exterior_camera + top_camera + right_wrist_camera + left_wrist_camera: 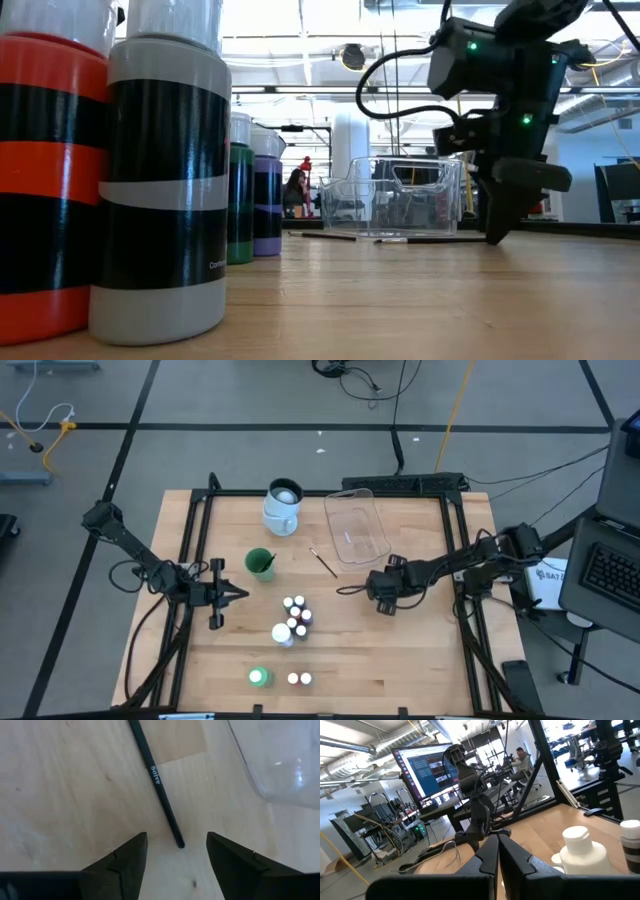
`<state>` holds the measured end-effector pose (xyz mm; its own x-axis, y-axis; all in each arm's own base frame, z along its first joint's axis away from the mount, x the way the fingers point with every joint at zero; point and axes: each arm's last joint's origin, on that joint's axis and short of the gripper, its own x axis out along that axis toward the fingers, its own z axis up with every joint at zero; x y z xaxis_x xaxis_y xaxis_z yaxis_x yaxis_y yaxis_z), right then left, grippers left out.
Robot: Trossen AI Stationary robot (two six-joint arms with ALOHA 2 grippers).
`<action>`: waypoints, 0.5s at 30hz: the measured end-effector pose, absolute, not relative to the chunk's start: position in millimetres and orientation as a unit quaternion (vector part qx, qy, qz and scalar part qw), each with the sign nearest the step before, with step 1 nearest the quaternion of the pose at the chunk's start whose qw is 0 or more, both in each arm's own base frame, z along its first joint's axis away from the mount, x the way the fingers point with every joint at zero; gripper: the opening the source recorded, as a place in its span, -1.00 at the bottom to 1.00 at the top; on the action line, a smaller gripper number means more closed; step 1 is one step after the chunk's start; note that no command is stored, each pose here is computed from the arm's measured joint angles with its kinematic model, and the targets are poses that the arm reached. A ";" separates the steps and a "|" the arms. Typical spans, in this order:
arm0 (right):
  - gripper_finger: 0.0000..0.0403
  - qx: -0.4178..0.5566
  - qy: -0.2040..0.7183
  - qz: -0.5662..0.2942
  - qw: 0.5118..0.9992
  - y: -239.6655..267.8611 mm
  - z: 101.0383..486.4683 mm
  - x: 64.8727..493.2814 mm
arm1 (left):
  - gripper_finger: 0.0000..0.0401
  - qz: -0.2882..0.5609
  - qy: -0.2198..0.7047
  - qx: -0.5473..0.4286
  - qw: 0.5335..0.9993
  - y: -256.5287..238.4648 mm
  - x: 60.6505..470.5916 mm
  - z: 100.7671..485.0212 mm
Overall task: Pick & Place Paint Supplies
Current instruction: Put the silver paintbrush into the green cup
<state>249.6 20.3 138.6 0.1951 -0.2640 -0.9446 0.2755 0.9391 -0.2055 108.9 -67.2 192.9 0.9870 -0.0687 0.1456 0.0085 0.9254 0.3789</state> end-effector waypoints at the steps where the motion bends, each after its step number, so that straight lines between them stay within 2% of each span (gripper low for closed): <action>1: 0.01 0.009 0.610 -0.164 0.775 18.9 138.4 250.4 | -0.91 -0.020 -0.078 0.192 0.978 -67.2 108.9 192.9; 7: -0.02 0.043 0.617 -0.100 0.779 10.7 138.0 253.9 | -0.91 -0.020 -0.078 0.192 0.978 -67.2 108.9 192.9; 15: -0.07 0.096 0.620 -0.067 0.776 -0.9 138.0 255.0 | -0.91 -0.020 -0.078 0.192 0.978 -67.2 108.9 192.9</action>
<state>255.0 -0.9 138.0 0.2227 0.0143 -0.9748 0.2231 0.9726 0.0652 108.9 -67.2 192.9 0.9870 -0.0685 0.1452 0.0085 0.9254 0.3788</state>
